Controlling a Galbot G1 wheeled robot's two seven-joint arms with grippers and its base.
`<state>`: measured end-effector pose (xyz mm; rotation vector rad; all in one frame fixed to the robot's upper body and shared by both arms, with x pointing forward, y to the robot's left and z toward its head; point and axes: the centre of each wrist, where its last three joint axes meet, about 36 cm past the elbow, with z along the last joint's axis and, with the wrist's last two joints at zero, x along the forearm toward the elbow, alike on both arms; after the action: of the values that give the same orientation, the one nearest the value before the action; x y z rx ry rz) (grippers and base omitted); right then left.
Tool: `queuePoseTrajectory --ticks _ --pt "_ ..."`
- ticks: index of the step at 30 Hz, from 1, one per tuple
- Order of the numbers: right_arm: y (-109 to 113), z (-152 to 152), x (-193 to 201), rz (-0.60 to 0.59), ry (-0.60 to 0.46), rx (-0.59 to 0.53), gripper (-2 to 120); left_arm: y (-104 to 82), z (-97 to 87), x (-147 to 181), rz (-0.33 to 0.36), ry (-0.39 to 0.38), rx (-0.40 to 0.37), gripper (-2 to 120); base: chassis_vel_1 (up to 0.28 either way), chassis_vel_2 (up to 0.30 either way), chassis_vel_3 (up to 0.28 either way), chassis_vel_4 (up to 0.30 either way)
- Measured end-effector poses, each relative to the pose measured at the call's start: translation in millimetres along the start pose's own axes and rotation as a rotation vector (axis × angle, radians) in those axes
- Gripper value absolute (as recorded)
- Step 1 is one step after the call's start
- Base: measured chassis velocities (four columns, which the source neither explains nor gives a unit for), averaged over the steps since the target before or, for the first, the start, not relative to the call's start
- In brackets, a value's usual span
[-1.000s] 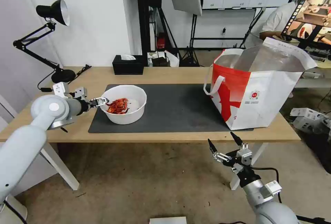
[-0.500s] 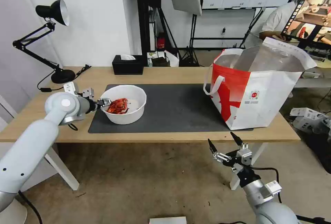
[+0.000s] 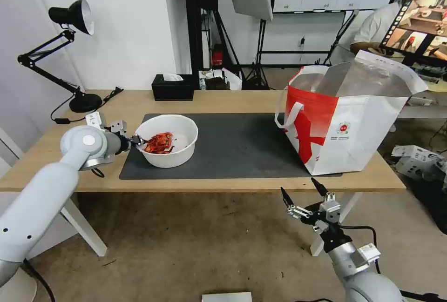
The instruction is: Pick up the trash from the table and place it into the takeout bag.
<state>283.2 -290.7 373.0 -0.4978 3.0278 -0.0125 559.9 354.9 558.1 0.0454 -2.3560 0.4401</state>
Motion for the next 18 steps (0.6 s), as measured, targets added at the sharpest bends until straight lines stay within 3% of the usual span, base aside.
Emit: queuePoseTrajectory --ticks 12,16,18 --pt "0.0 0.0 0.0 0.000 0.000 0.000 100 -6.2 -9.6 14.1 0.027 -0.048 -0.012 0 0.000 0.000 0.000 0.000" --pt "0.0 0.0 0.0 0.000 0.000 0.000 100 -20.8 -23.9 31.8 0.061 -0.138 -0.039 0 0.000 0.000 0.000 0.000" --pt "0.0 0.0 0.0 0.000 0.000 0.000 100 -43.0 -37.8 49.4 0.087 -0.246 -0.091 0 0.000 0.000 0.000 0.000"
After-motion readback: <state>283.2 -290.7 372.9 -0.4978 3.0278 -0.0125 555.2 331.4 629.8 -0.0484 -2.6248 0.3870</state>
